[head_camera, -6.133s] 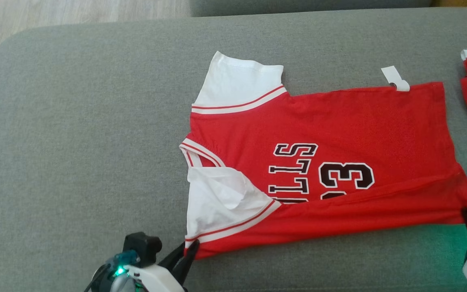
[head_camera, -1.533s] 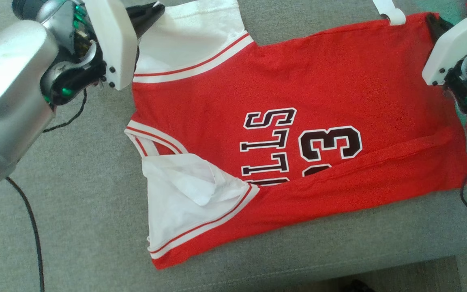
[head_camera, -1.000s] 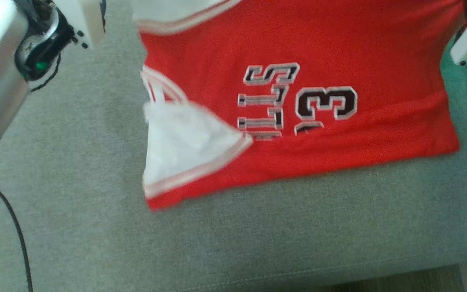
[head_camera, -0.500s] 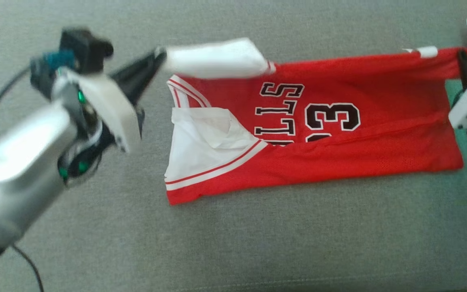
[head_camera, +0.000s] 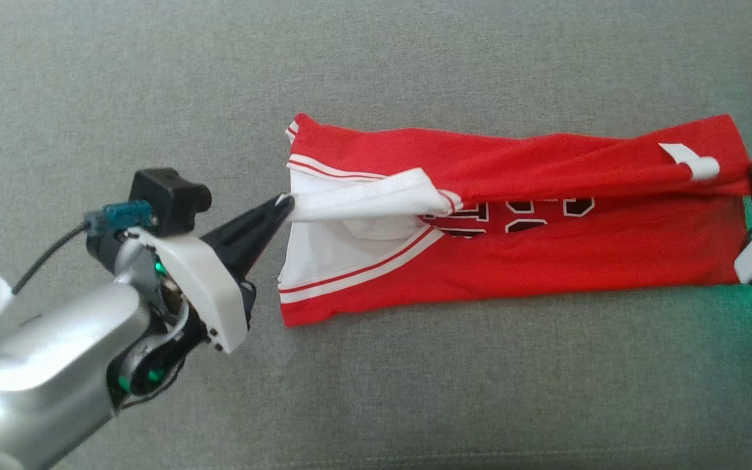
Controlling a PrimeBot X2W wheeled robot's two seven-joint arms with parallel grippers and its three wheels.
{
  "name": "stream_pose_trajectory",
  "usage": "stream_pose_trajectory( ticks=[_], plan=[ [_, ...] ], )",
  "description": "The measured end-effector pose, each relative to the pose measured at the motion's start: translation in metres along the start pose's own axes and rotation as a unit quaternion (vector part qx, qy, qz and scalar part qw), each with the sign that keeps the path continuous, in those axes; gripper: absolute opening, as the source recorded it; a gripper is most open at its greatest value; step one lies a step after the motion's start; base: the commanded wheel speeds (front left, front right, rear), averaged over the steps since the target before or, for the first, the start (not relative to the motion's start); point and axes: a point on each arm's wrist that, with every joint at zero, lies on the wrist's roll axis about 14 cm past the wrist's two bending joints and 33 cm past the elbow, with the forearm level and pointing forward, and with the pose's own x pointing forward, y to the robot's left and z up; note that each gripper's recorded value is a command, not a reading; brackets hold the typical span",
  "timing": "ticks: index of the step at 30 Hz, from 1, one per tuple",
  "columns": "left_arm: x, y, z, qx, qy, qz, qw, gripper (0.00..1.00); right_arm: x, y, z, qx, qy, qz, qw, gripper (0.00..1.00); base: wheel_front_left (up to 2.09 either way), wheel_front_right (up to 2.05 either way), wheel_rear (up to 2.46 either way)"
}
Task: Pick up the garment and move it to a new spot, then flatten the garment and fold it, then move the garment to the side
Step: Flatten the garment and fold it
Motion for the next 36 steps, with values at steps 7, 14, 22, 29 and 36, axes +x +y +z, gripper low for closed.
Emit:
stream_pose_trajectory(
  ticks=[7, 14, 22, 29, 36],
  plan=[
    [-0.001, -0.004, -0.018, -0.006, 0.018, 0.006, 1.0, 0.08, -0.008, 0.008, -0.008, 0.01, 0.004, 0.001, 1.0, 0.49, 0.0, 0.0, 0.0],
    [-0.001, -0.007, -0.01, 0.006, -0.026, 0.039, 0.999, 1.0, -0.024, 0.007, 0.001, 0.021, -0.029, -0.008, 0.999, 1.0, 0.0, 0.0, 0.0],
    [-0.023, -0.011, -0.004, 0.006, -0.087, 0.132, 0.987, 1.0, -0.063, 0.024, -0.006, 0.03, -0.078, 0.008, 0.996, 1.0, 0.0, 0.0, 0.0],
    [-0.058, -0.025, -0.011, -0.04, -0.138, 0.206, 0.968, 1.0, -0.092, 0.048, -0.026, 0.045, -0.096, 0.032, 0.994, 1.0, 0.0, 0.0, 0.0],
    [-0.1, -0.025, -0.01, -0.058, -0.202, 0.291, 0.933, 1.0, -0.106, 0.068, -0.035, 0.058, -0.123, 0.052, 0.989, 1.0, 0.0, 0.0, 0.0]
  ],
)
